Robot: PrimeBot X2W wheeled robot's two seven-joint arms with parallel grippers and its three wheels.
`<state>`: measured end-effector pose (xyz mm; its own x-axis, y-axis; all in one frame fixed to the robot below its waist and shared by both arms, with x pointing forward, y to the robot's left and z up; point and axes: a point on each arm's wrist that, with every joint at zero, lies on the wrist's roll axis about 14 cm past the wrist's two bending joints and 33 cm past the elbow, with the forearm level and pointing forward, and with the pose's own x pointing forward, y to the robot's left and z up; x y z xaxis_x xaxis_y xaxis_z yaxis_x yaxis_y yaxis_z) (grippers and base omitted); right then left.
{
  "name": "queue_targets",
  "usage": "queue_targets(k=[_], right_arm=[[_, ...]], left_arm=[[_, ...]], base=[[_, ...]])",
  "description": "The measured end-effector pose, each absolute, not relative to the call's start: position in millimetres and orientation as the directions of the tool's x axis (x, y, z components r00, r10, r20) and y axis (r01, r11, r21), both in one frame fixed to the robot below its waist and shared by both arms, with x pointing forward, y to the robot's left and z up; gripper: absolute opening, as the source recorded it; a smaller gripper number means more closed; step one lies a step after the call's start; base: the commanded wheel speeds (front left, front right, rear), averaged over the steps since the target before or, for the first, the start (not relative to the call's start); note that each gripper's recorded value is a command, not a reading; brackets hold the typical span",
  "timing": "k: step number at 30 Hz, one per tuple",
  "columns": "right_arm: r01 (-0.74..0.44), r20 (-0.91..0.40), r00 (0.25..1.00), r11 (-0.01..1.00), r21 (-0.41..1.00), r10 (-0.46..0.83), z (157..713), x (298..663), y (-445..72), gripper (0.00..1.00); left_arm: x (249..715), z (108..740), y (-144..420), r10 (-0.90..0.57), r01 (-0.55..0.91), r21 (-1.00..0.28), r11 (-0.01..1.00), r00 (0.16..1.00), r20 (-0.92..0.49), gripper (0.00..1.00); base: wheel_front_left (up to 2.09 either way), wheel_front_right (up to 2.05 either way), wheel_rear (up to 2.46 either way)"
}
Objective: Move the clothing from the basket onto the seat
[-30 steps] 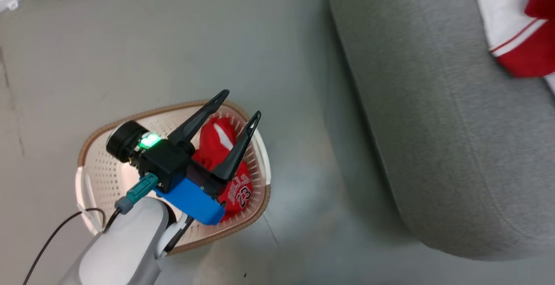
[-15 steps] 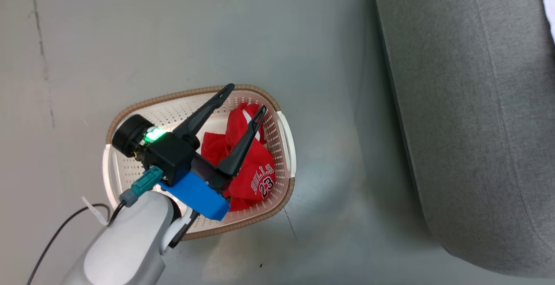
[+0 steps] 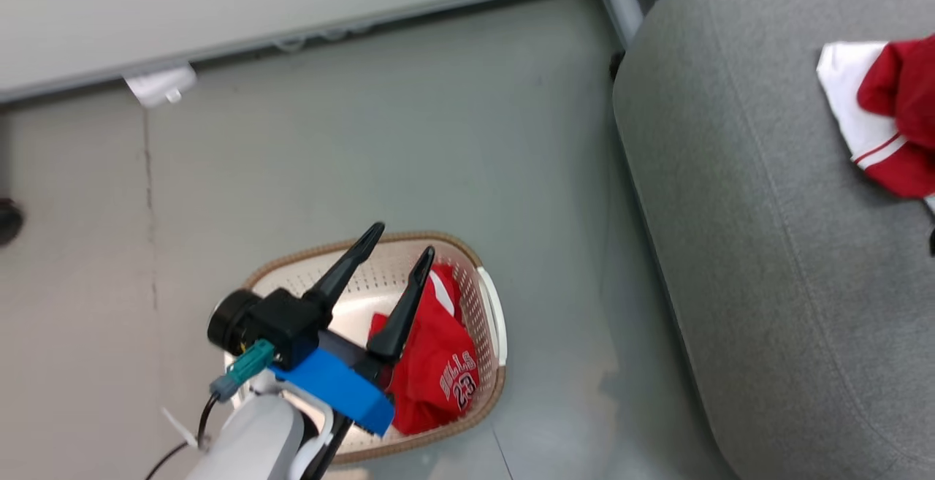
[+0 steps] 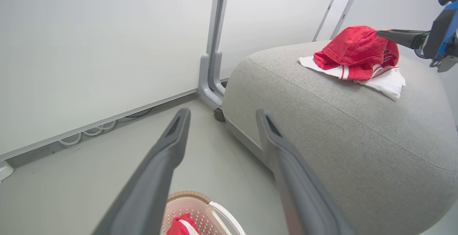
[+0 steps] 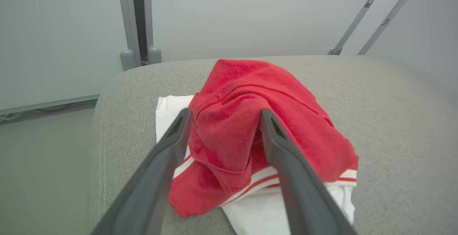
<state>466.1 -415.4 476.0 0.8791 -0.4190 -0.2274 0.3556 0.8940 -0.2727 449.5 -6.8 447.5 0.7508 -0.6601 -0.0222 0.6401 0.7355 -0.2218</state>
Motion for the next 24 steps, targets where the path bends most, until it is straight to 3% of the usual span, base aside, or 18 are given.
queue_targets(k=[13, 24], right_arm=[[0.170, -0.084, 0.978, 0.960, -0.222, -0.192, 522.9, 412.8, -310.1, 1.00], [-0.001, -0.003, 1.000, 0.989, -0.148, 0.001, 531.9, 375.7, -221.4, 1.00]], left_arm=[[399.1, 482.3, 57.8, -0.470, 0.461, -0.211, 0.862, 0.883, 0.006, 1.00], [376.2, 488.9, 134.5, -0.243, 0.242, -0.202, 0.949, 0.970, 0.021, 1.00]], base=[[0.00, 0.00, 0.00], [0.00, 0.00, 0.00]])
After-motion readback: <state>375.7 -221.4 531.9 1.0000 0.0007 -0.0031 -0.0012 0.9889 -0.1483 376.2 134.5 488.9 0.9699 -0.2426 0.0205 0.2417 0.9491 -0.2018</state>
